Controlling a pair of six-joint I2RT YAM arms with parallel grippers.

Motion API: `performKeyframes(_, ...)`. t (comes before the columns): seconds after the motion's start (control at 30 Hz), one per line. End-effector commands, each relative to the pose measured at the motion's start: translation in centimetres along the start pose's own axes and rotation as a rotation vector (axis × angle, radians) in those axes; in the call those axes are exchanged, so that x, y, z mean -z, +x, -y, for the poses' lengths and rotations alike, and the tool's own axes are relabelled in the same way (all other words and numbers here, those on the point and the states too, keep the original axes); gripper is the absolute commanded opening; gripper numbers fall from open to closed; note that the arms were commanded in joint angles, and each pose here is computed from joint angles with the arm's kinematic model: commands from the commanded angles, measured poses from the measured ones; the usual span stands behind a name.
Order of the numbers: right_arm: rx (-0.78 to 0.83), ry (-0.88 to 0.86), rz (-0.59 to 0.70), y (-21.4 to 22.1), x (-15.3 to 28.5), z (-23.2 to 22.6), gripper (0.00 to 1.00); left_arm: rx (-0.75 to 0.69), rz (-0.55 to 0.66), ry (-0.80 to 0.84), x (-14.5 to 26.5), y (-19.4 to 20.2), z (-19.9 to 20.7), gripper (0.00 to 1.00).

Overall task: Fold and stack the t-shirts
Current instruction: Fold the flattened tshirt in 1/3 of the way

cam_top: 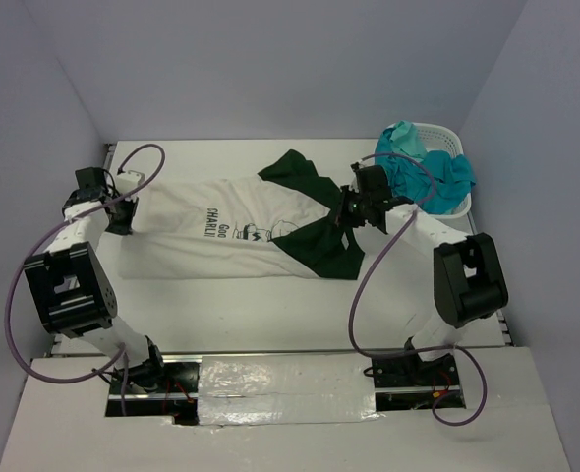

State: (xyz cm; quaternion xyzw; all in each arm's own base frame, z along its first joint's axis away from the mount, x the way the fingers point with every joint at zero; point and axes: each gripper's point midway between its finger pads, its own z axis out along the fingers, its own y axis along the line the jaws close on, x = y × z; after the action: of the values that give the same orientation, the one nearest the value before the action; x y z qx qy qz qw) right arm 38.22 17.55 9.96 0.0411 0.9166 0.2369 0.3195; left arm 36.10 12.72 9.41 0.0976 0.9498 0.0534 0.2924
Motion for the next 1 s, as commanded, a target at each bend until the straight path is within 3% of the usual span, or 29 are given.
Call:
performKeyframes(0.0, 0.048, 0.016, 0.068, -3.3, -0.4, -0.5, 0.00, 0.013, 0.034, -0.041, -1.4, -1.3, -1.1, 0.00)
performKeyframes(0.1, 0.058, 0.027, 0.051, -3.8, -1.5, -0.2, 0.00, 0.005, 0.019, -0.042, -2.4, -1.0, -1.3, 0.02)
performKeyframes(0.13, 0.067, 0.019, 0.048, -4.3, -1.7, -0.6, 0.04, 0.011, -0.002, -0.031, -3.1, -0.5, -1.2, 0.11)
performKeyframes(0.17, 0.070, 0.019, 0.037, -4.3, -2.0, -0.5, 0.16, 0.017, -0.013, -0.025, -3.4, -0.4, -1.1, 0.42)
performKeyframes(0.2, 0.076, 0.031, 0.031, -4.5, -2.2, -0.3, 0.49, 0.045, -0.036, -0.020, -3.7, -0.3, -1.1, 0.57)
performKeyframes(0.23, 0.079, 0.061, 0.015, -5.1, -2.4, -0.1, 0.59, 0.056, -0.046, -0.028, -3.7, -0.4, -1.4, 0.85)
performKeyframes(0.33, 0.091, 0.129, 0.028, -7.3, -0.6, 0.5, 0.79, 0.122, -0.057, -0.082, -2.1, -1.3, -3.8, 0.90)
performKeyframes(0.37, 0.089, 0.145, 0.031, -7.6, 0.4, 0.7, 0.81, 0.148, -0.047, -0.102, -1.1, -1.8, -5.1, 0.90)
performKeyframes(0.47, 0.060, 0.213, 0.016, -6.4, 4.4, 1.9, 0.82, 0.158, -0.162, -0.051, 0.6, 0.8, -3.6, 0.88)
performKeyframes(0.57, -0.012, 0.217, -0.064, -1.5, 6.5, 3.1, 0.78, 0.151, -0.288, 0.058, 0.8, 5.4, 0.1, 0.86)
performKeyframes(0.7, -0.131, 0.206, -0.237, 7.2, 5.2, 5.5, 0.75, 0.141, -0.375, 0.082, 0.2, 9.3, 2.1, 0.86)
performKeyframes(0.9, -0.237, 0.135, -0.317, 10.7, 2.3, 5.9, 0.78, 0.126, -0.422, 0.105, -2.4, 10.7, 2.6, 0.85)
performKeyframes(0.97, -0.247, 0.143, -0.334, 11.3, 1.8, 6.3, 0.76, 0.119, -0.430, 0.115, -3.1, 11.0, 2.9, 0.74)
